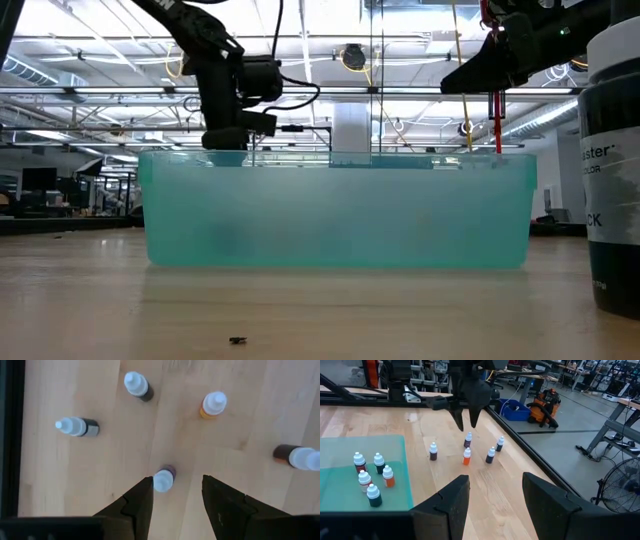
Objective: Pick & Place food coloring
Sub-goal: Put the small purple food coloring bottle into the blue bin
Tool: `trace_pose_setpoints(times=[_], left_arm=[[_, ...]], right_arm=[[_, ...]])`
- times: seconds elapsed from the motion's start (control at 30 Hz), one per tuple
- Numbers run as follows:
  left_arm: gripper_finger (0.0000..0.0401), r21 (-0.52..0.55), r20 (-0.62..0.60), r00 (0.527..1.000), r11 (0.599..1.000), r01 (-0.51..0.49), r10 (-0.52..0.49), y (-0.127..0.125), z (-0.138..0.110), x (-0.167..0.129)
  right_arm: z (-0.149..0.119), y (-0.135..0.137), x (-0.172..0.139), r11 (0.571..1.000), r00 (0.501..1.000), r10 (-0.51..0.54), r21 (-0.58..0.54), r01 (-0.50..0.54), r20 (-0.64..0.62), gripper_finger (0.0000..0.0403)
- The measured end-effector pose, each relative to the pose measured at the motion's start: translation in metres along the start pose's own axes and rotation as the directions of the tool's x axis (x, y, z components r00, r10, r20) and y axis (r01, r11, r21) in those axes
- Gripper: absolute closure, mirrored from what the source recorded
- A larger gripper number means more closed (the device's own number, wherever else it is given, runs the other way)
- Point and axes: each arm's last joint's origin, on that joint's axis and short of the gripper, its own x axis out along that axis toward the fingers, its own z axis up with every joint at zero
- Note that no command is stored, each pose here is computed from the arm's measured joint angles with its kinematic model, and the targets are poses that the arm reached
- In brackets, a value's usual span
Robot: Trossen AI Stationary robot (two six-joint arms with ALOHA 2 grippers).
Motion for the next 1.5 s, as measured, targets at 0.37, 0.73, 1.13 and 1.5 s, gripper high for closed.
trace_pose_setpoints(times=[0.37,0.73,1.13,1.5], left_arm=[[0.0228,-0.058,-0.062,0.996,0.997,0.057,-0.06,0.005,-0.004,0.02],[0.0229,-0.04,-0.096,0.995,0.999,0.019,-0.022,0.006,-0.003,0.033],[0.0229,-0.036,-0.118,0.993,0.999,-0.035,0.03,0.008,-0.004,0.033],[0.0229,-0.023,-0.098,0.995,0.999,-0.032,0.03,0.009,-0.002,0.033]], right_arm=[[0.0,0.0,0.0,1.0,1.0,0.0,0.0,0.0,0.0,0.0229],[0.0,0.0,0.0,1.0,1.0,0.0,0.0,0.0,0.0,0.0229],[0.0,0.0,0.0,1.0,1.0,0.0,0.0,0.0,0.0,0.0229],[0.0,0.0,0.0,1.0,1.0,0.0,0.0,0.0,0.0,0.0229]])
